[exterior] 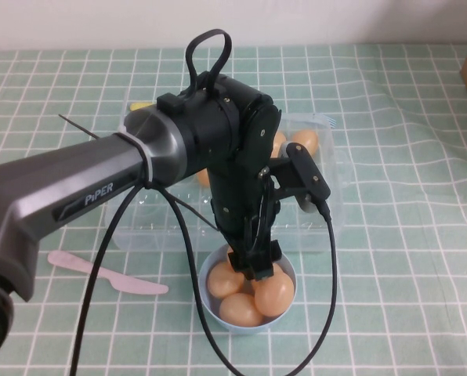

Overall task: Take an egg out of the egg box
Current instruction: Place the egg in the bowl

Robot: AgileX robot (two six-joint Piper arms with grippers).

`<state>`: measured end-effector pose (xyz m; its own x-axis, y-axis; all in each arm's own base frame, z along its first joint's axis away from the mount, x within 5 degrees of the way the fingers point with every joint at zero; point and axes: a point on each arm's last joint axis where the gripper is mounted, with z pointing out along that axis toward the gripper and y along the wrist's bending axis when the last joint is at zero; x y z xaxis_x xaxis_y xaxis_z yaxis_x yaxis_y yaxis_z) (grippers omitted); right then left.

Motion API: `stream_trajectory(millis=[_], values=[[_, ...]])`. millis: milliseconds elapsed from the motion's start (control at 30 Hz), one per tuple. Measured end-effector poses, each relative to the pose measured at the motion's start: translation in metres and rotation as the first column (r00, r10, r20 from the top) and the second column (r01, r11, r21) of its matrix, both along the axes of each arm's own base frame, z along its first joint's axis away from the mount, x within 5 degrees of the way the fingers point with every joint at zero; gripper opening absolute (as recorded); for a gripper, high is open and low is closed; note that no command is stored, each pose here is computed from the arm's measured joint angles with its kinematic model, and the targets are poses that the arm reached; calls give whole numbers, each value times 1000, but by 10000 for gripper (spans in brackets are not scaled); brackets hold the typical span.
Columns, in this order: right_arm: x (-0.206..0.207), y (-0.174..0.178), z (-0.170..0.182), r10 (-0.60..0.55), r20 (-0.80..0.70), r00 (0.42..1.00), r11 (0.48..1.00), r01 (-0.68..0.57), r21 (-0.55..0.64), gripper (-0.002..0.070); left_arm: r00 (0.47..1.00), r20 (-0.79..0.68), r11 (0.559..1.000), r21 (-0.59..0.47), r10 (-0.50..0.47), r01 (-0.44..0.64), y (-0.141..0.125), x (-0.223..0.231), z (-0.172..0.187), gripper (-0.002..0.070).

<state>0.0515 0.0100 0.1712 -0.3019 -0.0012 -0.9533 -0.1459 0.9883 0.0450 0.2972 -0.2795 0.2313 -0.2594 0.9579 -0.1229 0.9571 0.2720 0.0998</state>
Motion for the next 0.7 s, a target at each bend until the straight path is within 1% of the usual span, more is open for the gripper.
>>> stream_trajectory(millis=[67, 167, 367, 467, 533, 567, 633, 700], values=[[0, 0, 0, 0, 0, 1000, 1000, 0, 0, -17, 1000, 2, 1000, -4, 1, -1, 0, 0, 2, 486], [0, 0, 0, 0, 0, 1000, 1000, 0, 0, -17, 1000, 14, 1000, -16, 1, 0, 2, -2, 9, 502], [0, 0, 0, 0, 0, 1000, 1000, 0, 0, -17, 997, 72, 998, -71, 3, 2, 13, -14, 49, 508], [0, 0, 0, 0, 0, 1000, 1000, 0, 0, -17, 994, 105, 995, -102, 7, 4, 22, -23, 72, 496], [0, 0, 0, 0, 0, 1000, 1000, 0, 0, -17, 992, 129, 992, -125, 9, 7, 29, -31, 82, 455], [0, 0, 0, 0, 0, 1000, 1000, 0, 0, -17, 990, 140, 991, -135, 10, 9, 35, -37, 85, 414], [0, 0, 0, 0, 0, 1000, 1000, 0, 0, -17, 987, 160, 988, -156, 15, 10, 46, -49, 86, 298], [0, 0, 0, 0, 0, 1000, 1000, 0, 0, -17, 980, 194, 979, -204, 45, -4, 61, -61, 90, 167]])
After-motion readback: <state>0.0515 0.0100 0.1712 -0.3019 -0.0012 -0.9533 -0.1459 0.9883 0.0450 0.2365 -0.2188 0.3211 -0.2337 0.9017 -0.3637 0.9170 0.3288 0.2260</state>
